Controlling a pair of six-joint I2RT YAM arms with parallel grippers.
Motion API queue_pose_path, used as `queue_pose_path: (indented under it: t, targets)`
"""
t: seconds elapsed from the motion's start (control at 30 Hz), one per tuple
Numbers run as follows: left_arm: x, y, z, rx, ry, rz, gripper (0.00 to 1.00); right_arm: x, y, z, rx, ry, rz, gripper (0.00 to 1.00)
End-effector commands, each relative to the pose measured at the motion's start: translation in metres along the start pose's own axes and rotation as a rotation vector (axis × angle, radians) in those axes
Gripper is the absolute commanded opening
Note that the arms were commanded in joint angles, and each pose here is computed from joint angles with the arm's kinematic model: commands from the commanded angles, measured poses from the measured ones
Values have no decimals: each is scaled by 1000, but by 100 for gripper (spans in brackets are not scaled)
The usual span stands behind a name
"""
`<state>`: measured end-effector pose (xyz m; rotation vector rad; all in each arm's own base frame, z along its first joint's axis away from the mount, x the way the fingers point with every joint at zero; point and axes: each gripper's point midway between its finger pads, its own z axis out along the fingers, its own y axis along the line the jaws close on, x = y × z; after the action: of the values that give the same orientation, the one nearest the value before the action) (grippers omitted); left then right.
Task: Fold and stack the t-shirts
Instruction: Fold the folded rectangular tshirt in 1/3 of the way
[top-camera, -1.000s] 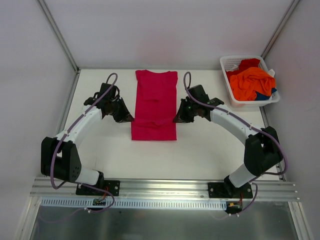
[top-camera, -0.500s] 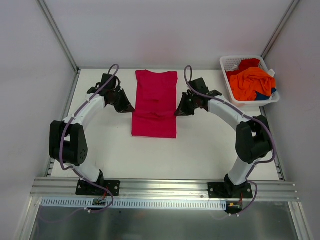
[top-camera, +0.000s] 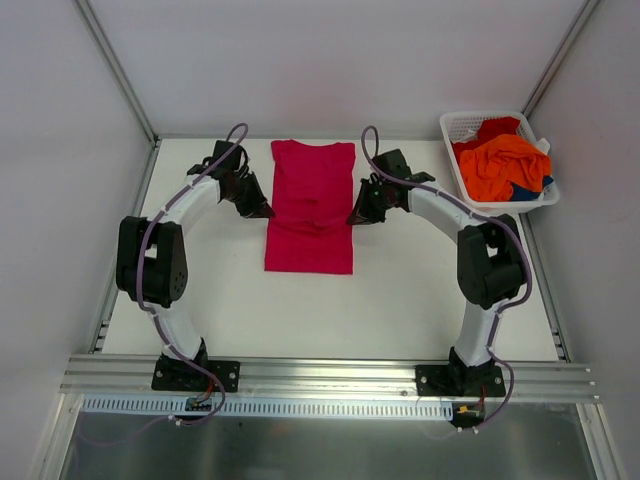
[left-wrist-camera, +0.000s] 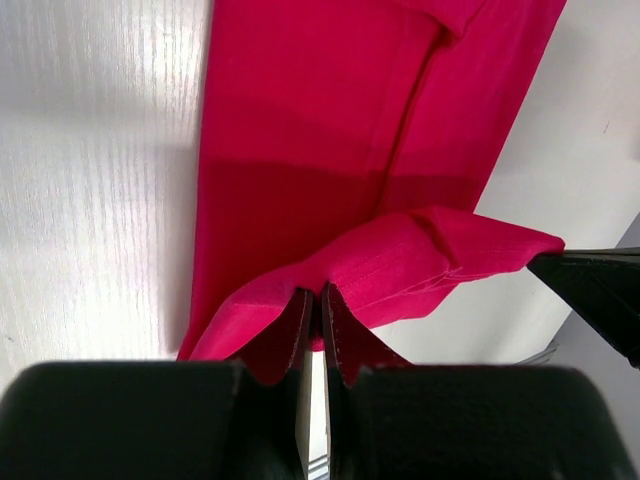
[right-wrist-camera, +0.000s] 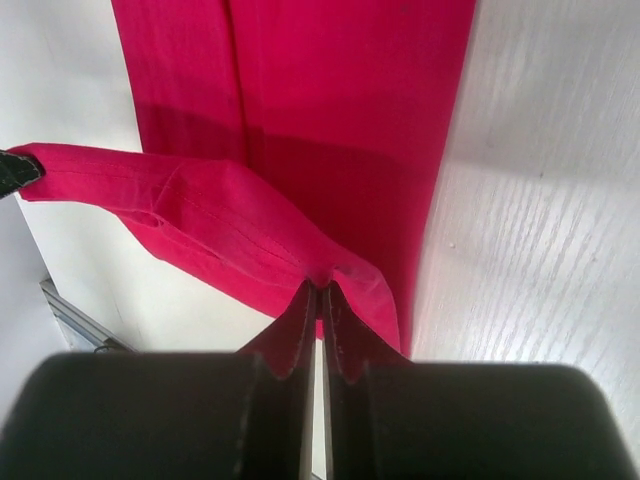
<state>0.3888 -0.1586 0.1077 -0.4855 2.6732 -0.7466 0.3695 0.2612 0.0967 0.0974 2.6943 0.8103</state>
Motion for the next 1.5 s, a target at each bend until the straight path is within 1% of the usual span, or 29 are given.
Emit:
queue_pose_path:
  t: [0.0, 0.27, 0.5, 0.67, 1.0, 1.33, 1.37, 1.43, 1.47]
  targets:
    - [-16, -6, 3, 21, -25, 20, 0, -27, 13, -5, -43, -60, -67, 0]
    - [-16, 8, 20, -20, -14, 3, 0, -35, 5, 11, -47, -55, -72, 1]
    - [-19, 13, 29, -26, -6, -8, 0, -35, -8, 21, -29, -38, -61, 0]
    - [-23, 16, 33, -26, -3, -19, 0, -36, -12, 24, -30, -30, -84, 1]
    - [-29, 18, 37, -19, 3, -22, 0, -38, -15, 32, -38, -15, -81, 1]
    - [-35, 25, 45, -17, 17, -46, 0, -50, -5, 35, -62, -5, -82, 1]
    - [-40, 19, 44, 3, 14, -35, 1, -53, -3, 35, -62, -2, -85, 1]
    - [-46, 13, 43, 29, 10, -28, 7, -55, -2, 35, -64, 2, -87, 4]
    - [-48, 11, 43, 36, 11, -26, 17, -56, -2, 34, -60, 7, -86, 8]
